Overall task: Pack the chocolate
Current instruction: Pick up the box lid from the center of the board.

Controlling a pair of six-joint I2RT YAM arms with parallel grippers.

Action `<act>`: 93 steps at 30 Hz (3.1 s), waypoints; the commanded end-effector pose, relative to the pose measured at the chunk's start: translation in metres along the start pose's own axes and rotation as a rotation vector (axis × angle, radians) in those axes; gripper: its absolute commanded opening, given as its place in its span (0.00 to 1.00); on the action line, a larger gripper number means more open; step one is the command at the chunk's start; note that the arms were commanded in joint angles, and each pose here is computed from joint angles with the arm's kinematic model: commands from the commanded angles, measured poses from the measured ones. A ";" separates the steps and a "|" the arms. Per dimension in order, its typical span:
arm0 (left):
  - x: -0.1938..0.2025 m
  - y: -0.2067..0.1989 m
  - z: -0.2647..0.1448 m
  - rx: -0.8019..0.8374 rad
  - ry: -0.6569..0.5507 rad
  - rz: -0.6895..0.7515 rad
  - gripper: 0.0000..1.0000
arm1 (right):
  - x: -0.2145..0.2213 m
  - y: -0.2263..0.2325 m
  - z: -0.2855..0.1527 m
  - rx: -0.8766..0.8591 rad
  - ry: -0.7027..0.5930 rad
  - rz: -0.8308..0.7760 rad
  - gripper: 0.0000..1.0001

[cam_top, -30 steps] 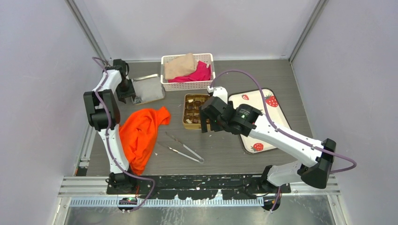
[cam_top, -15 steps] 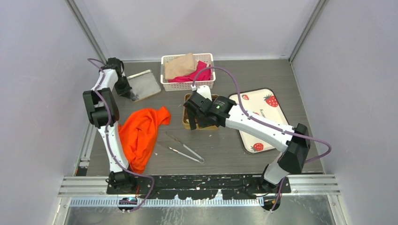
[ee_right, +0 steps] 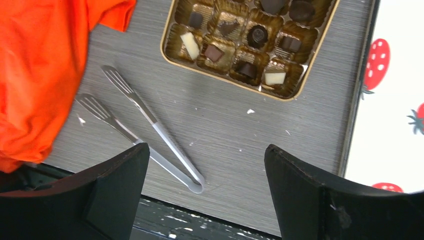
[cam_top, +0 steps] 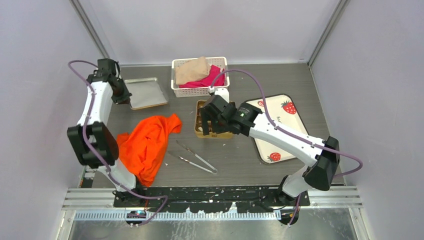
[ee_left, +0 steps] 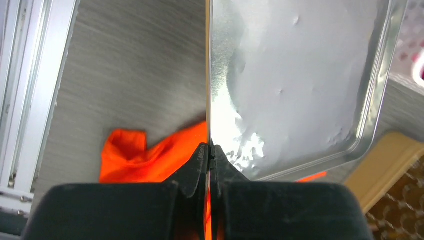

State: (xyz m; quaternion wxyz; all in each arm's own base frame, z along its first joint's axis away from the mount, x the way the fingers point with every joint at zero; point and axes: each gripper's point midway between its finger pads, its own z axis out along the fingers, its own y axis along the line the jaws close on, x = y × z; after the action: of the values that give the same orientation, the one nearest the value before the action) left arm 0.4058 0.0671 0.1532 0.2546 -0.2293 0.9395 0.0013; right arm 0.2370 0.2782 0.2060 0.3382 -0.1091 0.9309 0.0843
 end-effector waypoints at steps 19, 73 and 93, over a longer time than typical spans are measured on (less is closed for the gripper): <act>0.115 -0.071 -0.176 0.592 -0.019 -0.034 0.00 | -0.129 0.062 -0.001 -0.736 -0.104 0.529 0.96; 0.079 -0.149 -0.227 0.863 -0.053 0.100 0.47 | -0.104 -0.096 -0.025 0.132 -0.103 0.201 0.01; 0.162 -0.260 -0.257 0.986 -0.173 0.534 0.50 | -0.116 -0.123 -0.038 0.417 -0.010 0.174 0.01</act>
State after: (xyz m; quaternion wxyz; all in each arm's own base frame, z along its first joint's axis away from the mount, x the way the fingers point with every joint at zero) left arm 0.2701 -0.2483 0.3097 0.3327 0.1160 0.8652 -0.3567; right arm 0.3361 0.1689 0.2710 0.3174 0.0137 0.9421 -0.1076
